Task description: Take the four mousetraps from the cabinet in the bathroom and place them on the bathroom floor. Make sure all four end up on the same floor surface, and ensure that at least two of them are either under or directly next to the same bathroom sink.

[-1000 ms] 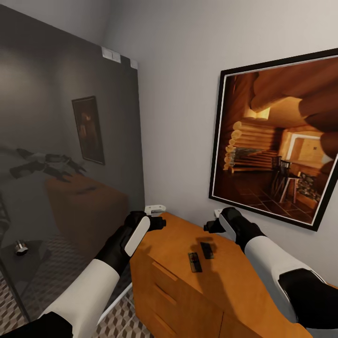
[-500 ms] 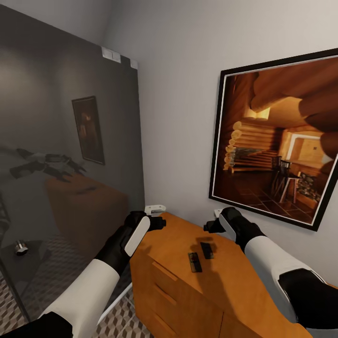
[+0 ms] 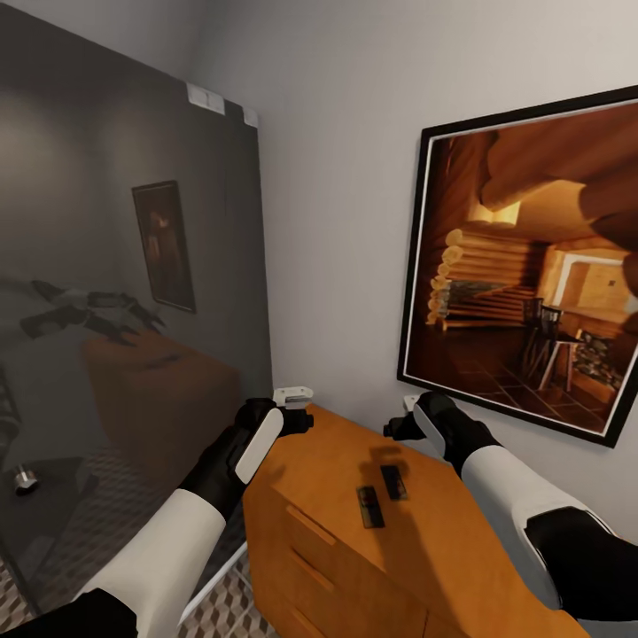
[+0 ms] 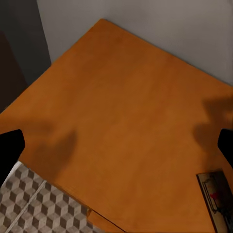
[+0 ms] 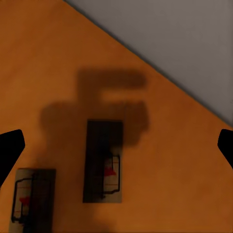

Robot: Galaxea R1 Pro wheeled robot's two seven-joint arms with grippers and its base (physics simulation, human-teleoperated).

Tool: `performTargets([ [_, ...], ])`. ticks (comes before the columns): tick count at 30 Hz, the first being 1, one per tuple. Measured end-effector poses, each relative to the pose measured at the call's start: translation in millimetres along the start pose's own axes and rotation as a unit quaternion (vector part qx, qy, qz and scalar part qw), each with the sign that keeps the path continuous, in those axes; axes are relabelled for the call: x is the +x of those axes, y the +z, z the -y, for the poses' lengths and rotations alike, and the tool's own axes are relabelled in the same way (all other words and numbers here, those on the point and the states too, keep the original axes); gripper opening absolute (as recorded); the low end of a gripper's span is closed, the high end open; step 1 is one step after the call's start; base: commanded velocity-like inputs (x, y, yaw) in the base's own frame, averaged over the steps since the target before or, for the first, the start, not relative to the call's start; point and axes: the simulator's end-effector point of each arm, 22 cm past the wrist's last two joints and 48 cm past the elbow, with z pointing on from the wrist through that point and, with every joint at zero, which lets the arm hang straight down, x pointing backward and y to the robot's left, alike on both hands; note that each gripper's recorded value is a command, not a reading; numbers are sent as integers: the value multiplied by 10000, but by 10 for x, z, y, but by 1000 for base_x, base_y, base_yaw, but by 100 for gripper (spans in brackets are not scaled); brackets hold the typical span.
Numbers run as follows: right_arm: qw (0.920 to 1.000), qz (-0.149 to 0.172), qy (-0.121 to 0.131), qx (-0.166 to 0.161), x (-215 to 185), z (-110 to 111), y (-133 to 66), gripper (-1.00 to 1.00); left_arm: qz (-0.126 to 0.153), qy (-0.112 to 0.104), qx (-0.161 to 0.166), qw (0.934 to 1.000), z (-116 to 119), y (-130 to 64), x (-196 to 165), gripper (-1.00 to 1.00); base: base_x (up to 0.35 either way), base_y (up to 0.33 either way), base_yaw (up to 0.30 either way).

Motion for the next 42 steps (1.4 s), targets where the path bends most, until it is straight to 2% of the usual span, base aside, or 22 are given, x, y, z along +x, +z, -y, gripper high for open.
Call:
performTargets([
  [16,10000,-37,6,-20,22,-22,8,100,-1,-1,0,10000,0,1,0,100,12,0,0],
  [29,9996,-264,41,12,205,15,86,100,-1,-1,0,10000,0,1,0,100,0,0,0],
  [42,9996,-281,52,10,218,17,91,100,-1,-1,0,10000,0,1,0,100,3,0,0],
])
